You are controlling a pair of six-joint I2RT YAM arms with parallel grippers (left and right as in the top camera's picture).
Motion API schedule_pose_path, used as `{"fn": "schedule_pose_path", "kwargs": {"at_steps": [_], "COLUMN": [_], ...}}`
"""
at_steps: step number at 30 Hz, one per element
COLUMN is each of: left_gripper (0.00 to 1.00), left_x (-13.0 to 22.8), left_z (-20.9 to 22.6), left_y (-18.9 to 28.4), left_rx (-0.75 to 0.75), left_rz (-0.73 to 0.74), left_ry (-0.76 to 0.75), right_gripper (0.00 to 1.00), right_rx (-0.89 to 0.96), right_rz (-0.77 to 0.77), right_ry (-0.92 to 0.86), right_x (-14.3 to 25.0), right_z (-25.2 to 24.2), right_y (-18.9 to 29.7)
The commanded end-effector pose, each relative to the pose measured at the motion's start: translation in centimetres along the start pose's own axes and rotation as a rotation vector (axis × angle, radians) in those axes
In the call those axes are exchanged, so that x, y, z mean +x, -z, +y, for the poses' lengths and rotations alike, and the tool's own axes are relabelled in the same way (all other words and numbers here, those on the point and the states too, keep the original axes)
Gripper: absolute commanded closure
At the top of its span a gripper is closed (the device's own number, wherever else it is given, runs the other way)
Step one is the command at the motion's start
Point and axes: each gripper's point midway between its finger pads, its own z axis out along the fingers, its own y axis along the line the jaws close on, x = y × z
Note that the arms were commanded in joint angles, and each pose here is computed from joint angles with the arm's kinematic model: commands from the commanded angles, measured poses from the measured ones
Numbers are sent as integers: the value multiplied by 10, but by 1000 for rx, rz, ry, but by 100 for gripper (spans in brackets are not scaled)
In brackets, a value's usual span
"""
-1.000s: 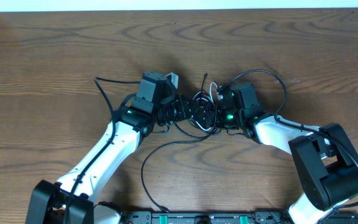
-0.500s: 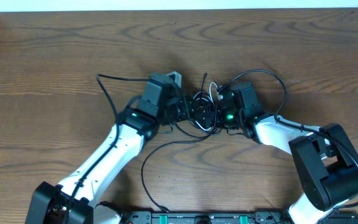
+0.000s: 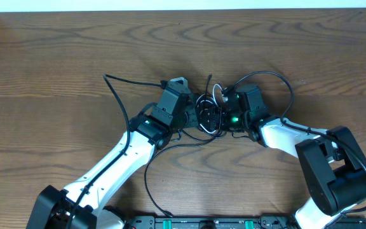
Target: Untangle cables
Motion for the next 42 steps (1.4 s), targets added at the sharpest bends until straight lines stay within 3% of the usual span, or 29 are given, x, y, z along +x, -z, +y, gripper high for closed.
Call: {"fn": "schedule_pose_path", "kwargs": {"at_steps": [1,8,17,28,42], "left_gripper": [76,75,92,92,92], "left_x": [-5,2,13,2,11], "left_z": [7,7,13,53,78], "left_y": [2,-4,-18,-12,-8], "left_rx": [-34,-31,-48,-154,-250], "left_rz": [-32,1,53,48,83], "left_ry": [-7,4,15,71,94], "right_gripper": [29,29,29,38,28], "right_rx": [150,150,152,150,-117], "right_rz": [-16,-16,-14,-11,26], "right_ry": [-21,-21,-23,-24,241], "right_x": [8,8,8,9,9], "right_z": [-40,-40,-40,-40,25], "right_y": [-4,-4,-4,-4,12]}}
